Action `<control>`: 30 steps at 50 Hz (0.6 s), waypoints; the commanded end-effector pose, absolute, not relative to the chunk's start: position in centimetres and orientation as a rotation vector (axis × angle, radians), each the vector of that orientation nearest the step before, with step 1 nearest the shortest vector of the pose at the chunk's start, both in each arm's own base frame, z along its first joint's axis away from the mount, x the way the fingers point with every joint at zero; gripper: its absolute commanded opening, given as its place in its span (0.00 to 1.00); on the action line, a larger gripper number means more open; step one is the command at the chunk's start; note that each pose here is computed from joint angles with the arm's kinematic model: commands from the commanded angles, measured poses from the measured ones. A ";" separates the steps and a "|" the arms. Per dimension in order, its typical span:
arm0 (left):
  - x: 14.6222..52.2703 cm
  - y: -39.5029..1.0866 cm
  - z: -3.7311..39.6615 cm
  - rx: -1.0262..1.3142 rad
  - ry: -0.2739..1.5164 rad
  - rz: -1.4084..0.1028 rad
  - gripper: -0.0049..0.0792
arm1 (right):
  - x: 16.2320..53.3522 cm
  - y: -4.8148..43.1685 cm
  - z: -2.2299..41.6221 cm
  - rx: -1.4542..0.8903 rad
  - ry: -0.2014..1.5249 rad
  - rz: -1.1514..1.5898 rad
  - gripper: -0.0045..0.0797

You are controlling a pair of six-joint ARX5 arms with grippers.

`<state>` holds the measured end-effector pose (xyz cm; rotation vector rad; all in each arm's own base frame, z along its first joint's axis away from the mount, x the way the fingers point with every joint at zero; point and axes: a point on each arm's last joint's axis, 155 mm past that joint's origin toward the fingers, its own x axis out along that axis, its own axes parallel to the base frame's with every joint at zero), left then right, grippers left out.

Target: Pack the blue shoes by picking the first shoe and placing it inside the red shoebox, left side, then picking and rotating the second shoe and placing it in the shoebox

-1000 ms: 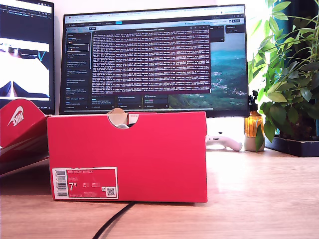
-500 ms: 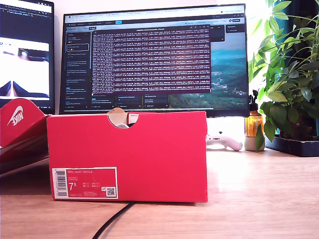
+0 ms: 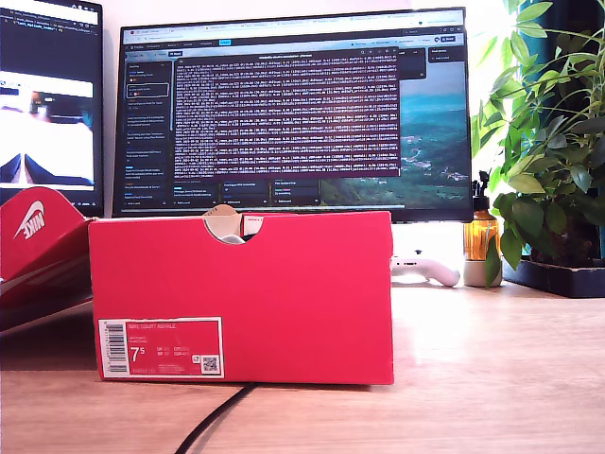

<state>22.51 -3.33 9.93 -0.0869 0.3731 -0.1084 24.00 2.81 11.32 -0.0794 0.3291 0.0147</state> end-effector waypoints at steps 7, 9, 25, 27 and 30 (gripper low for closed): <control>22.5 -3.4 9.2 -0.092 0.382 -0.110 0.04 | 24.4 1.5 10.6 -0.023 0.307 -0.008 0.04; 22.5 -3.4 9.2 -0.091 0.382 -0.110 0.04 | 24.6 1.6 10.7 -0.004 0.288 0.001 0.04; 22.5 -3.4 9.2 -0.091 0.383 -0.111 0.04 | 24.8 0.1 10.6 0.036 0.247 -0.030 0.04; 22.5 -3.4 9.2 -0.091 0.383 -0.110 0.04 | 24.8 -0.1 10.7 0.031 0.244 -0.040 0.04; 22.5 -3.4 9.2 -0.091 0.383 -0.110 0.04 | 24.8 -0.4 10.8 0.046 0.241 -0.052 0.04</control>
